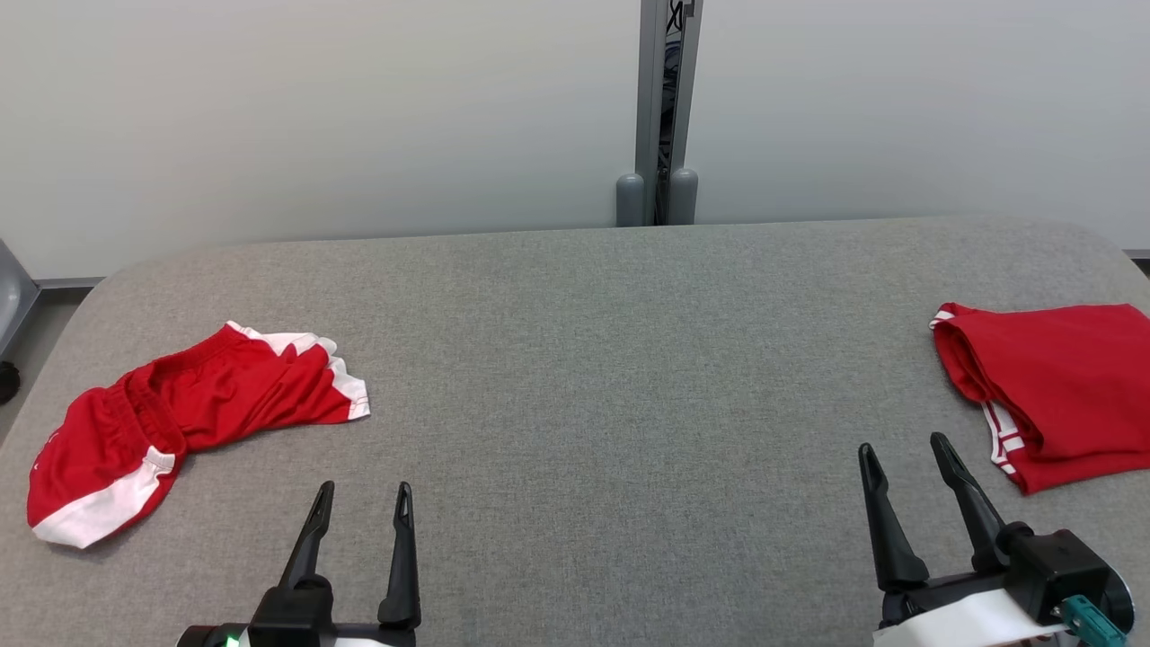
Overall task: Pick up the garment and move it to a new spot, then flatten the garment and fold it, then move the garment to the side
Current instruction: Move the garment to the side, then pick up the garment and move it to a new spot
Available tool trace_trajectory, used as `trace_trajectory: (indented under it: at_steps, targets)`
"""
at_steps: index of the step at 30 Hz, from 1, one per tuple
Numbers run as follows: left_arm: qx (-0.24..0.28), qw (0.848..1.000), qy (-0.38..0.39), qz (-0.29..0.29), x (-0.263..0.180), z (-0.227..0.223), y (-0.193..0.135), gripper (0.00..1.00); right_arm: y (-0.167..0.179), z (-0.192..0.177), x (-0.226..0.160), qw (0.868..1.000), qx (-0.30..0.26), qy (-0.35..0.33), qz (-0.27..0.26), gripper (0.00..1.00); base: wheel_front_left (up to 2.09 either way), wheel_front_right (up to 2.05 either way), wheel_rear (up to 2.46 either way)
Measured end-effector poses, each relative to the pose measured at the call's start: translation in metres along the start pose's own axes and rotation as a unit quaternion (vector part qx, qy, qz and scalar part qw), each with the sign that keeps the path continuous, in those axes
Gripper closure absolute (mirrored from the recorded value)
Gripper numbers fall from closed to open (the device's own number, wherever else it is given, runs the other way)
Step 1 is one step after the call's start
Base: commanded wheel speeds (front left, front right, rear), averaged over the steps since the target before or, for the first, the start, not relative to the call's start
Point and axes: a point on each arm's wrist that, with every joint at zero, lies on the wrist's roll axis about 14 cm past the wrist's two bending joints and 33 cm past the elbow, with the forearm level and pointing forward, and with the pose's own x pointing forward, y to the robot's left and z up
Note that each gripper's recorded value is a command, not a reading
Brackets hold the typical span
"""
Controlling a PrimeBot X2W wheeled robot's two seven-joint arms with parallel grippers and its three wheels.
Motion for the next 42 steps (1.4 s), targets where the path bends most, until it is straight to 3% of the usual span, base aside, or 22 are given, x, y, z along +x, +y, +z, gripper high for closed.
trace_trajectory:
  at_steps: [21, 32, 42]
  targets:
    - [-0.006, 1.000, 0.002, 0.003, -0.004, -0.001, 0.000, 0.00, 0.009, -0.013, -0.002, 1.000, 0.008, 0.019, 0.010, 0.00, 0.00, 0.00, 0.00]
    - [-0.006, 0.999, -0.011, 0.047, -0.014, 0.008, 0.027, 0.00, 0.040, -0.023, 0.013, 0.997, 0.020, 0.032, 0.061, 0.00, 0.00, 0.00, 0.00]
    - [0.004, 0.993, -0.021, 0.119, -0.040, 0.016, 0.068, 0.00, 0.093, -0.037, 0.032, 0.988, 0.033, 0.049, 0.145, 0.00, 0.00, 0.00, 0.00]
